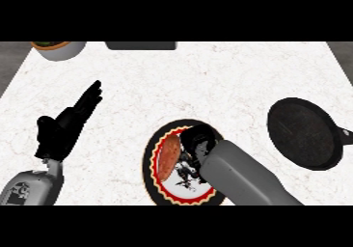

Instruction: Pick the cupcake from the plate and place it in the pan

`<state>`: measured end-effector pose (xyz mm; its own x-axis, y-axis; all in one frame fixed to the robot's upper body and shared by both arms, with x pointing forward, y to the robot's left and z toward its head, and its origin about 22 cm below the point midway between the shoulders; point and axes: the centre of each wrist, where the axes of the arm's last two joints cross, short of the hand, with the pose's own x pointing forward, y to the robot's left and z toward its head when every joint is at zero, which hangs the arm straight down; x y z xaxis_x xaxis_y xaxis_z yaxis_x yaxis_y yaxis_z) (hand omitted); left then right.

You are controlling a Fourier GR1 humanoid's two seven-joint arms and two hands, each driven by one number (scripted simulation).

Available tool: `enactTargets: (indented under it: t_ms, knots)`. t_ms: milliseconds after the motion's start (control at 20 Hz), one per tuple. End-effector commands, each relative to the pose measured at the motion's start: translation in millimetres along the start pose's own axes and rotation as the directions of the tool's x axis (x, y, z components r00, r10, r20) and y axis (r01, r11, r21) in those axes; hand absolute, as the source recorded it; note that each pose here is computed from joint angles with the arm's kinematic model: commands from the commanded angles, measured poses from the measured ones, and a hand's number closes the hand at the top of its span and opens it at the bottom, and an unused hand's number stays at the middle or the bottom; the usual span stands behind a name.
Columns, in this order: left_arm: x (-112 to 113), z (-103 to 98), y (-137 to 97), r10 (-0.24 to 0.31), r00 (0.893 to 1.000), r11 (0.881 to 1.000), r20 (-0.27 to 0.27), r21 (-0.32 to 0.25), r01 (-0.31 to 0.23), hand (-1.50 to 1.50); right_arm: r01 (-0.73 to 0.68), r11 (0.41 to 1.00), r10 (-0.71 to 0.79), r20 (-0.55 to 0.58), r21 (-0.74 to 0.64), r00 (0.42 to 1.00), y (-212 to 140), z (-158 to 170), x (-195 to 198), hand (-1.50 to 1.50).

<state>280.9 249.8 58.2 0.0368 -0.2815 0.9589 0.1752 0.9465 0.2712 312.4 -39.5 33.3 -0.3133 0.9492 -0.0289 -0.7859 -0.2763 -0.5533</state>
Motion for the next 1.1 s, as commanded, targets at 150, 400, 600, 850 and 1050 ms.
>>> enactTargets:
  t_ms: [150,400,600,850,1050]
  knots:
    - [-11,6,2,0.0,1.0,1.0,0.008,0.005,0.0,0.0,-0.053,0.995,0.048,0.059,0.086,0.997,15,-12,8,1.5]
    - [6,7,-5,-0.003,1.0,1.0,-0.001,-0.002,0.003,0.0,-0.048,0.997,0.044,0.07,0.065,0.997,26,-16,-2,1.5]
    - [-8,1,14,0.003,1.0,1.0,0.004,0.01,-0.003,0.0,-0.053,0.998,0.054,0.059,-0.015,0.997,18,10,11,1.5]
    - [-2,4,1,0.006,1.0,1.0,0.001,0.018,-0.006,0.0,0.062,0.969,-0.032,0.128,-0.239,0.991,18,44,10,1.5]
    - [-21,17,13,0.009,0.998,0.997,-0.068,0.078,-0.003,0.0,0.235,0.834,-0.14,0.221,-0.499,0.965,41,87,6,1.5]
